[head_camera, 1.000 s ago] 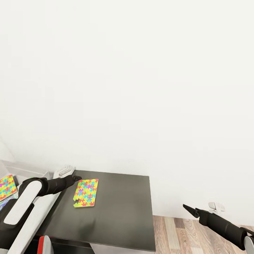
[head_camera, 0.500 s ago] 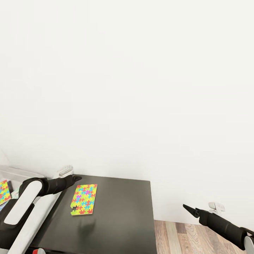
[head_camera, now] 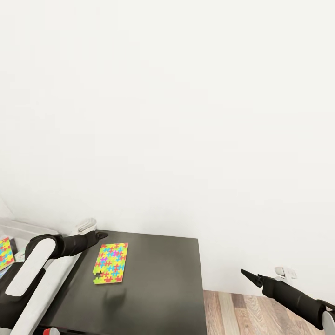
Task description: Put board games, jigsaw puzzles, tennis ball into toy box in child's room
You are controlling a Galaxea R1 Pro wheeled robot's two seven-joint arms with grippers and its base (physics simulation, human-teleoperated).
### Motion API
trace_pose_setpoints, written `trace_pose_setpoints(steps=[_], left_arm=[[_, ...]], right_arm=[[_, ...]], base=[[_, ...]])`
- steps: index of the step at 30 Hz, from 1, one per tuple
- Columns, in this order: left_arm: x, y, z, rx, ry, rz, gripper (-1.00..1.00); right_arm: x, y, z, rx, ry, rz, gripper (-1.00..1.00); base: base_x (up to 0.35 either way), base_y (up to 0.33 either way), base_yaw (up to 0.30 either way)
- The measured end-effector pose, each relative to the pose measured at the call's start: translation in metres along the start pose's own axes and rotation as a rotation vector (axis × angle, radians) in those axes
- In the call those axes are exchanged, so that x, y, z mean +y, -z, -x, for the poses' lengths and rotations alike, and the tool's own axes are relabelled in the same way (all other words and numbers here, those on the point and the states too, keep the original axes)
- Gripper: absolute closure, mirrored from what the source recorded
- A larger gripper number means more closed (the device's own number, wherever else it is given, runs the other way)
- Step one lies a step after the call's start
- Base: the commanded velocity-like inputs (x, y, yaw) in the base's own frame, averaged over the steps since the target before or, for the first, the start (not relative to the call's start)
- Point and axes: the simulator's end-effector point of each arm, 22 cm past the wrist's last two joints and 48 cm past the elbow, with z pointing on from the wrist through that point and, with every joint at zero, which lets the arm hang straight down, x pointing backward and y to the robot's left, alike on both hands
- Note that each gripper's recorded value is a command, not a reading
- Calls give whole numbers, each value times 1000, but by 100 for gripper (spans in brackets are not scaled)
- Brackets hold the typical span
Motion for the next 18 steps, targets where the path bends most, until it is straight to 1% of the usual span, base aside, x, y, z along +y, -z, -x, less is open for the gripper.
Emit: trace_pose_setpoints(steps=[11,15,18], left_arm=[[2,0,0,2,-6,8,-100],[7,-1,-4,23,-8,19,-100],[20,-10,-12,54,13,46,-100]], right_arm=[[0,0,-1,2,-1,-1,-100],[-1,0,-1,5,-4,-2,-100],[-2,-1,-3,9,-8,-4,-100]], base=[[0,0,0],[0,0,0],[0,0,0]])
